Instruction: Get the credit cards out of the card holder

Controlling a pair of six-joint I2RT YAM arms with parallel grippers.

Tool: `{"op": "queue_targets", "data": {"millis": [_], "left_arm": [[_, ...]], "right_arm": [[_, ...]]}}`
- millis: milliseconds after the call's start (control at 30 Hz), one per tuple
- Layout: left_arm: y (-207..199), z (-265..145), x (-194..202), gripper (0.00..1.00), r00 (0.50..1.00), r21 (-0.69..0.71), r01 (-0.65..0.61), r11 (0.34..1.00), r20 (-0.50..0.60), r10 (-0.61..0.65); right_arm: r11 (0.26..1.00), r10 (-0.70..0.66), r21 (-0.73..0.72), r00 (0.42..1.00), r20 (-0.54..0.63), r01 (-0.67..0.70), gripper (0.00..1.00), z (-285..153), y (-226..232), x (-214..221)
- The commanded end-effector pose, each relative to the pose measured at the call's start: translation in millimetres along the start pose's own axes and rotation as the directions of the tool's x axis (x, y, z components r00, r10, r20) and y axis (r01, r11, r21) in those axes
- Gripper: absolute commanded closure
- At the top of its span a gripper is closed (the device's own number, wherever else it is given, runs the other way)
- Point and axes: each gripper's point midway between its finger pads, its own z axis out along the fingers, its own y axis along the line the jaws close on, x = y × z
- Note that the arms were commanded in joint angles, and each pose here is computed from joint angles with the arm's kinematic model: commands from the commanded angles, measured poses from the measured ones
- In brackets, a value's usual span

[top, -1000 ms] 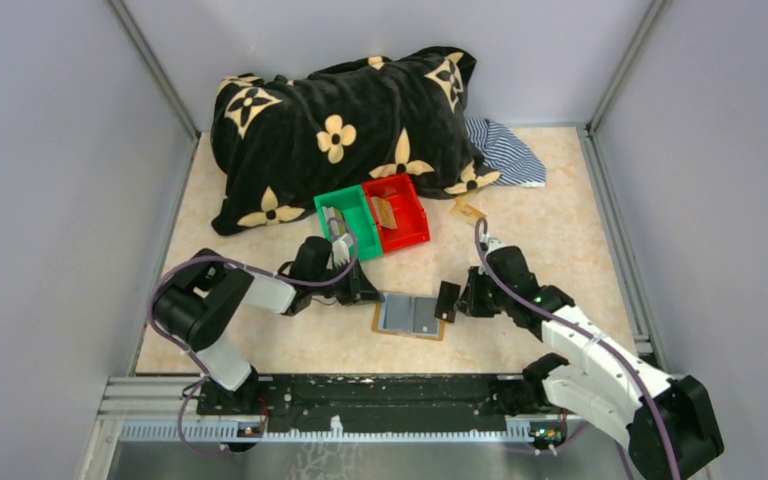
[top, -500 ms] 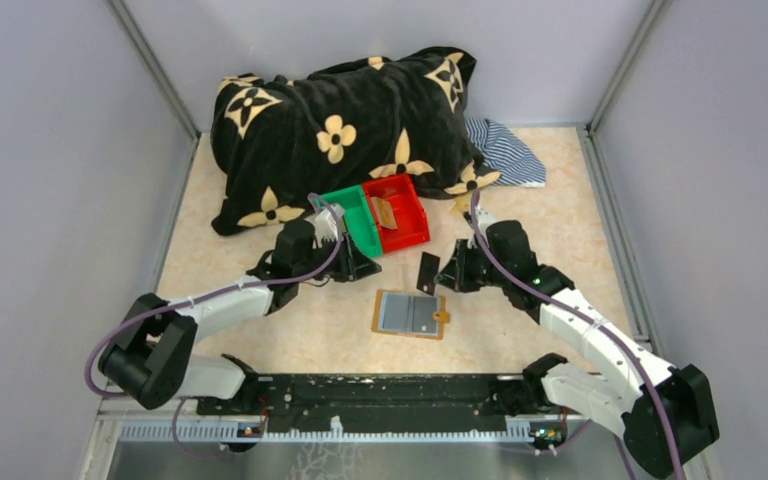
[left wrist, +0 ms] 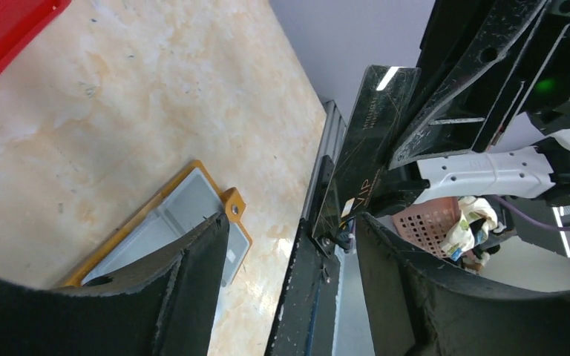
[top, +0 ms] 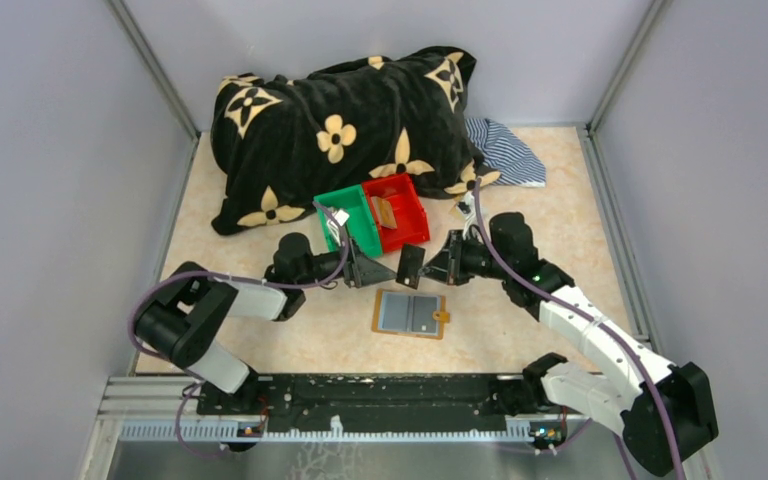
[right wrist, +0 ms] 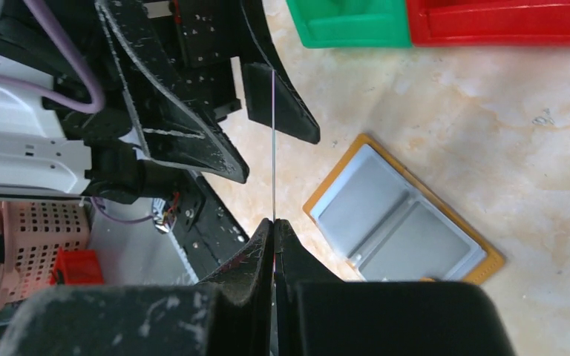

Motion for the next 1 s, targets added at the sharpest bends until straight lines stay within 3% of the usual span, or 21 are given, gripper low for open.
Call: {"op": "queue_targets", "data": {"millis": [0, 233, 567, 600, 800, 967], "left_arm": [[-27.7, -2.8, -8.4, 0.31, 0.997, 0.149, -0.058, 0.987, 0.052, 0.051], [-37.1, 1.4, -15.3, 0.33, 0.995, 0.225, -0.08, 0.971, 0.077, 0.064], [-42.8, 2.8, -12.5, 0.46, 0.997, 0.294, -0.031, 0.955, 0.072, 0.011], [-42.4, 2.9, -12.5, 0.5, 0.997, 0.292, -0.032, 0.956, 0.073, 0.011], [-42.1, 4.7, -12.2, 0.99, 0.998, 0.293, -0.03, 0.956, 0.065, 0.011], [-41.2, 5.2, -10.1, 1.0, 0.998, 0.296, -0.028, 0.955, 0.056, 0.012]], "right_arm": [[0.995, -0.02, -0.094, 0.998, 0.064, 0.026, 1.0, -4.7, 23.0, -19.1], [0.993, 0.004, -0.114, 1.0, 0.029, 0.0, 1.0, -2.5, 22.8, -10.5], [0.994, 0.028, -0.11, 1.0, 0.002, -0.027, 1.0, 2.6, 15.2, -0.8], [0.994, 0.03, -0.105, 1.0, -0.004, -0.03, 1.0, 3.4, 13.3, 1.1], [0.994, 0.029, -0.102, 1.0, -0.003, -0.029, 1.0, 4.8, 11.7, 1.3], [0.994, 0.03, -0.105, 1.0, -0.002, -0.031, 1.0, 6.7, 11.2, 0.4]]}}
